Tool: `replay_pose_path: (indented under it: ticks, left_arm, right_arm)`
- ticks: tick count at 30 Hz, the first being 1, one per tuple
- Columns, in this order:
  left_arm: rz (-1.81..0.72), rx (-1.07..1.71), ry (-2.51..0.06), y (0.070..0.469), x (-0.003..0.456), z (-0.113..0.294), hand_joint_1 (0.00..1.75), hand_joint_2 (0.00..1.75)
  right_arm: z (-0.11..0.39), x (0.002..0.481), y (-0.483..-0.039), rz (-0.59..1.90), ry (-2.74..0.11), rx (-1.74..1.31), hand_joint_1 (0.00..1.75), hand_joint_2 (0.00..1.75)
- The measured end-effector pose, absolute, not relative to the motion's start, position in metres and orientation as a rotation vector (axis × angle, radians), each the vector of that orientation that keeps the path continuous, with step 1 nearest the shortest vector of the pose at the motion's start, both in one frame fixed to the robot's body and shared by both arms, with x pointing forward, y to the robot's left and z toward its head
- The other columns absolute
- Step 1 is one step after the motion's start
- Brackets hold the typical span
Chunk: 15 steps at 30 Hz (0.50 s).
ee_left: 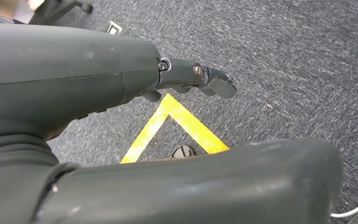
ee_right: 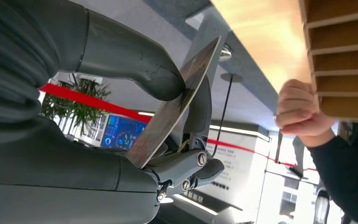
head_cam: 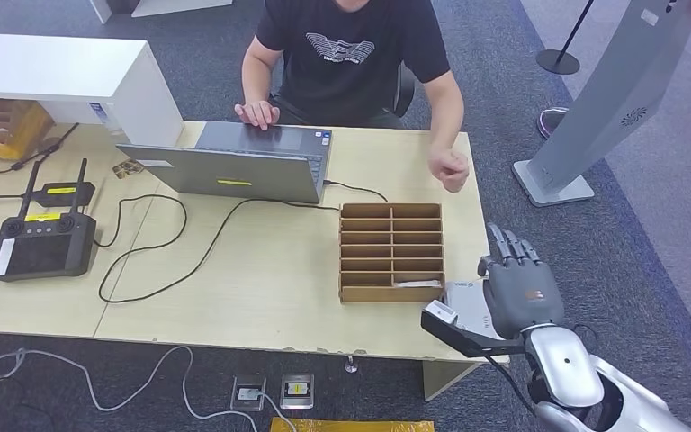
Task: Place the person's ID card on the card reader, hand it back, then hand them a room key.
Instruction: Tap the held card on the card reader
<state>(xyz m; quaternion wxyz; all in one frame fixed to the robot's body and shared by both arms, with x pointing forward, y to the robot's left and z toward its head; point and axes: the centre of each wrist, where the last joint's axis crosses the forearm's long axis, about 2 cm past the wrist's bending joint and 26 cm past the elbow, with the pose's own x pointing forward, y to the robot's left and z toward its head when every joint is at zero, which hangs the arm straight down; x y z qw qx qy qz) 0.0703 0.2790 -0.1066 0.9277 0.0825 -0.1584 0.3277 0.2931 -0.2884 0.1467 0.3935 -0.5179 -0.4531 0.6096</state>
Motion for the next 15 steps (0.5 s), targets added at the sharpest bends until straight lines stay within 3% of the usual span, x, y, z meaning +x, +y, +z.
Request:
replay_pose_path:
  ticks: [15]
  left_arm:
    - [0.573,0.183,-0.320,0.264,0.069,-0.106,0.00,0.00]
  right_arm:
    - [0.094,0.287,-0.277,1.545,-1.013,-1.119,1.75,1.75]
